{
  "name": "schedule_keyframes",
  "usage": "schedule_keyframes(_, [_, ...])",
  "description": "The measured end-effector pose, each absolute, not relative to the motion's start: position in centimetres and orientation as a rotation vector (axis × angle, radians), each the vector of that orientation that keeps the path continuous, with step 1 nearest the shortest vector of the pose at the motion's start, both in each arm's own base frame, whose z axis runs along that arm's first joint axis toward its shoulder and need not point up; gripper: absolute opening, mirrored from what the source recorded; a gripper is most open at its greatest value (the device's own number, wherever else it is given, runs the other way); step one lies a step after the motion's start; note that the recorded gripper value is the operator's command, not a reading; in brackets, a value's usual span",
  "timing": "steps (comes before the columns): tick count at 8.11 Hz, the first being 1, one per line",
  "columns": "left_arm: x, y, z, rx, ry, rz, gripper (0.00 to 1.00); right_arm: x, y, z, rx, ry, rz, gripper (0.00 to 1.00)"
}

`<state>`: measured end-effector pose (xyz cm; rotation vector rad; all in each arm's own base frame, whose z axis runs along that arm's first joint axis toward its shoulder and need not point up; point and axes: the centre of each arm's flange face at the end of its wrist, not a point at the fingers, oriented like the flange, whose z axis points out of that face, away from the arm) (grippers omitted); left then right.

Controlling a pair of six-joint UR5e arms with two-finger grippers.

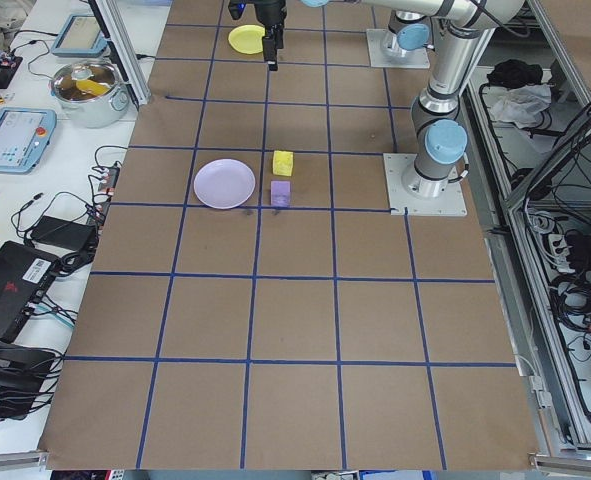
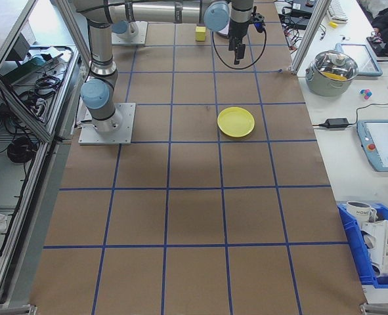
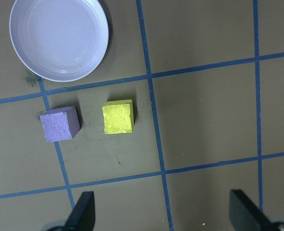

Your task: Sort blocks by color into plates

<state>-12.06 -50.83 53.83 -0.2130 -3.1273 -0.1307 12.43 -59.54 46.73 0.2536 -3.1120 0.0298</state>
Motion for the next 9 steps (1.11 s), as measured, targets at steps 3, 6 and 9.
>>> schedule_keyframes(3, [-12.0,-51.3,53.8,-0.226,-3.131,-0.090,0.97,12.6,-58.3,47.6,0.213,-3.127,0.023,1.00])
schedule_keyframes(6, [-9.8,-52.7,49.1,-0.378,-3.122,-0.170,0.97,12.6,-58.3,47.6,0.222,-3.123,0.034,1.00])
schedule_keyframes(9, [-2.1,-53.3,38.1,-0.350,-3.096,-0.266,0.98,12.5,-58.3,47.0,0.237,-3.118,0.023,1.00])
